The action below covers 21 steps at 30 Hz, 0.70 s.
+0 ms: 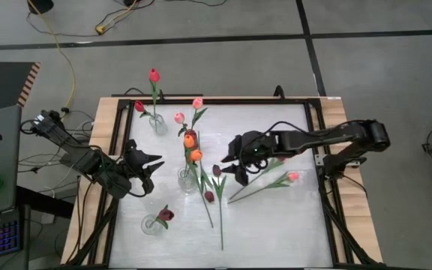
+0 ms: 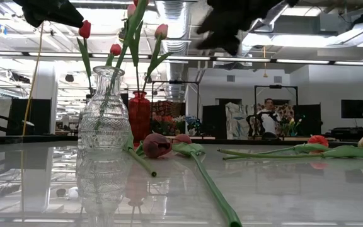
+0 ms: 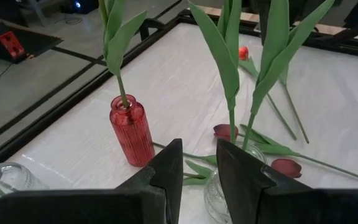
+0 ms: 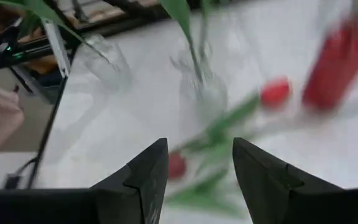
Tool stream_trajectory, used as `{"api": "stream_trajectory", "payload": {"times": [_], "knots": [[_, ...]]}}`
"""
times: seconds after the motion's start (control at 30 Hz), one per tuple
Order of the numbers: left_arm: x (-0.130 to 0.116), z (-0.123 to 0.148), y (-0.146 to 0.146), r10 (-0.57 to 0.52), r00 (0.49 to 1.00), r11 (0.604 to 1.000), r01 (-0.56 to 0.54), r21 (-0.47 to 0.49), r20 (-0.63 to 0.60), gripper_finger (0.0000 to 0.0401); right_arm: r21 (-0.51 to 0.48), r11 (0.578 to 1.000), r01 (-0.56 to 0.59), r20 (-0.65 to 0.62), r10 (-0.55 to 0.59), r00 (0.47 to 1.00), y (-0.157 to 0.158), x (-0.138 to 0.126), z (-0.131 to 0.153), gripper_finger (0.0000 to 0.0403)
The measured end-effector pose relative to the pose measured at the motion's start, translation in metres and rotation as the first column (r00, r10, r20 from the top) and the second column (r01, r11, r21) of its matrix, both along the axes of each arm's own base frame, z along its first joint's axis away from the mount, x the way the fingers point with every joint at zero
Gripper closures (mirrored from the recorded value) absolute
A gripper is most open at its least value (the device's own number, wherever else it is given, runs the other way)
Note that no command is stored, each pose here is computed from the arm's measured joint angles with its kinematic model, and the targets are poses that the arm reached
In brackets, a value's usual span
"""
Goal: Sort flowers into vase by color
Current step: Put the orange tulip into the middle transparent vase
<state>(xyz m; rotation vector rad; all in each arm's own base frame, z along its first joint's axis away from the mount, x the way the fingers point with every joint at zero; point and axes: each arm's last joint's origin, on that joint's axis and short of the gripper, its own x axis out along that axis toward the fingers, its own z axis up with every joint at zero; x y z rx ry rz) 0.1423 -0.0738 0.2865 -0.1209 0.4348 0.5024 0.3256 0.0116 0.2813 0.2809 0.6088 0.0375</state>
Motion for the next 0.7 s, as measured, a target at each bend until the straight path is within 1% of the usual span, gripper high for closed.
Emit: {"api": "stream_trajectory", "payload": {"times": [0.07, 0.13, 0.2, 0.27, 0.33, 0.4, 0.47, 0.6, 0.7], "knots": [[0.0, 0.0, 0.0, 0.0, 1.0, 1.0, 0.0, 0.0, 0.001, 0.0315, 0.086, 0.994, 0.071, -0.092, -0.063, 0.994, 0.0, -0.009, -0.002, 0.0196], [0.0, 0.0, 0.0, 0.0, 1.0, 1.0, 0.0, 0.0, 0.0, 0.0315, 0.153, 0.977, 0.149, -0.185, -0.12, 0.975, 0.0, -0.016, -0.005, 0.0196], [0.0, 0.0, 0.0, 0.0, 1.0, 1.0, 0.0, -0.001, 0.0, 0.0315, 0.199, 0.95, 0.239, -0.297, -0.174, 0.939, -0.001, -0.022, -0.011, 0.0196], [0.0, 0.0, 0.0, -0.001, 1.0, 1.0, 0.001, -0.001, -0.001, 0.0315, 0.224, 0.915, 0.334, -0.407, -0.224, 0.886, -0.001, -0.029, -0.018, 0.0196], [0.0, 0.0, 0.0, -0.003, 1.0, 1.0, 0.003, -0.003, -0.001, 0.0315, 0.222, 0.88, 0.419, -0.509, -0.263, 0.82, -0.001, -0.034, -0.026, 0.0196], [0.0, 0.0, 0.0, -0.003, 1.0, 1.0, 0.003, -0.002, -0.002, 0.0315, 0.194, 0.845, 0.499, -0.608, -0.296, 0.737, -0.001, -0.038, -0.035, 0.0196], [0.0, 0.0, 0.0, -0.003, 1.0, 1.0, 0.003, -0.003, -0.001, 0.0315, 0.163, 0.803, 0.573, -0.682, -0.329, 0.654, -0.001, -0.042, -0.043, 0.0196], [0.0, 0.0, 0.0, -0.003, 1.0, 1.0, 0.003, -0.003, -0.002, 0.0315, 0.076, 0.713, 0.697, -0.779, -0.394, 0.488, -0.002, -0.044, -0.059, 0.0196], [0.0, 0.0, 0.0, -0.003, 1.0, 1.0, 0.003, -0.003, -0.002, 0.0315, 0.029, 0.672, 0.74, -0.808, -0.42, 0.412, -0.002, -0.041, -0.07, 0.0196]]}}
